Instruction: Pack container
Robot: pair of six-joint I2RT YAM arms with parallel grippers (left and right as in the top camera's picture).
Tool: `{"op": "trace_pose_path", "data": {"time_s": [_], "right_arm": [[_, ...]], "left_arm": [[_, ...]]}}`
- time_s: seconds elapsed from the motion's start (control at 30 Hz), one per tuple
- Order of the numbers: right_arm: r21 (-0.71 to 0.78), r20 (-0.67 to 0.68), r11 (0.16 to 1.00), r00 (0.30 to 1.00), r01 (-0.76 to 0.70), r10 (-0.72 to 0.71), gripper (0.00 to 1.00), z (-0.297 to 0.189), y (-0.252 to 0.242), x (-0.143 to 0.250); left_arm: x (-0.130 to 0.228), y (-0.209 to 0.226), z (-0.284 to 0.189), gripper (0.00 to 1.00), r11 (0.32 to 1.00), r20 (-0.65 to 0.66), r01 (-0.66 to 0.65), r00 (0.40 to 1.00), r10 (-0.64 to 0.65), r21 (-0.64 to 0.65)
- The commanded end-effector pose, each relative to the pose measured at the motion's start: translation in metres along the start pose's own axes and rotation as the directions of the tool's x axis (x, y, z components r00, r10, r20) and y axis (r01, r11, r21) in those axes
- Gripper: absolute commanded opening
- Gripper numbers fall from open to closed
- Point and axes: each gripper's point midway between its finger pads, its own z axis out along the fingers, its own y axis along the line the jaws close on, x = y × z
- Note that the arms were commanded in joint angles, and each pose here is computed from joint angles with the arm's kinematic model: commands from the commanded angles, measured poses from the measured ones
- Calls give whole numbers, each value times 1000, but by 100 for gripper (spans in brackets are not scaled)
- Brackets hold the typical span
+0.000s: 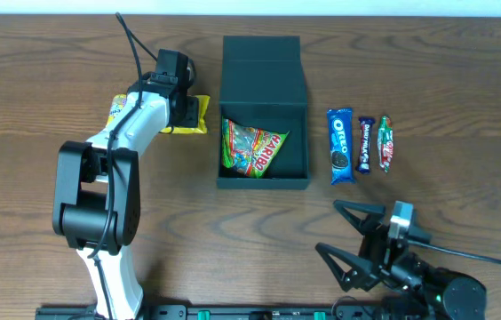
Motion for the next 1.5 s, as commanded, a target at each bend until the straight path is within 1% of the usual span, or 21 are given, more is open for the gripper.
{"op": "trace_pose_path", "data": {"time_s": [0.0,0.07,0.1,0.13,0.2,0.33,0.4,0.47,0.53,0.63,0.7,0.77,0.87,1.03,1.23,1.3,1.33,1.4,1.47], "right_arm": [[40,76,999,997,-16,13,98,-1,-4,-16],[146,128,986,990,-82,64,92,-3,-28,-21],[196,149,973,985,-119,91,87,-4,-41,-22],[236,163,961,981,-146,109,84,-5,-52,-22],[324,175,923,972,-207,156,81,-4,-77,-27],[439,89,873,977,-212,192,86,6,-113,-36],[507,1,840,975,-192,222,78,13,-135,-36],[585,-85,793,960,-170,268,77,18,-161,-36],[668,-179,732,927,-131,329,73,20,-191,-33],[760,-273,646,870,-66,411,69,19,-225,-25],[831,-341,557,801,12,491,69,17,-257,-10],[858,-369,511,757,54,539,69,16,-274,4],[885,-393,457,676,93,623,67,15,-300,40],[910,-385,398,605,121,697,66,3,-320,76],[900,-416,410,566,147,712,65,7,-329,101],[895,-429,419,561,155,708,62,11,-329,106],[893,-434,420,562,164,704,59,12,-330,107],[891,-439,417,567,178,697,50,12,-331,107],[891,-440,415,571,183,693,44,12,-332,106]], "left_arm": [[4,3,10,33,999,-24,30,999,-30,-22],[5,3,10,19,999,-28,48,998,-48,-23],[6,3,10,12,999,-32,48,998,-48,-23],[8,3,10,6,998,-39,54,998,-54,-25],[11,4,8,6,997,-53,69,996,-70,-28],[10,4,-4,6,993,-61,112,992,-114,-32],[3,4,-18,6,993,-50,112,992,-114,-30],[-6,4,-35,6,992,-30,125,992,-126,-25],[-18,3,-59,6,989,15,149,989,-149,-12],[-31,2,-89,6,987,81,163,983,-163,9],[-40,0,-119,6,986,144,166,975,-169,31],[-44,-2,-135,6,984,177,173,968,-180,50],[-50,-8,-163,6,980,233,178,953,-193,84],[-53,-17,-186,6,982,280,154,943,-179,110],[-52,-34,-202,6,984,310,116,938,-153,135],[-51,-36,-202,6,985,307,111,940,-148,134],[-51,-36,-202,6,985,307,111,940,-148,134],[-51,-35,-201,6,985,306,113,940,-149,133],[-50,-35,-201,10,985,303,112,942,-148,132]]}}
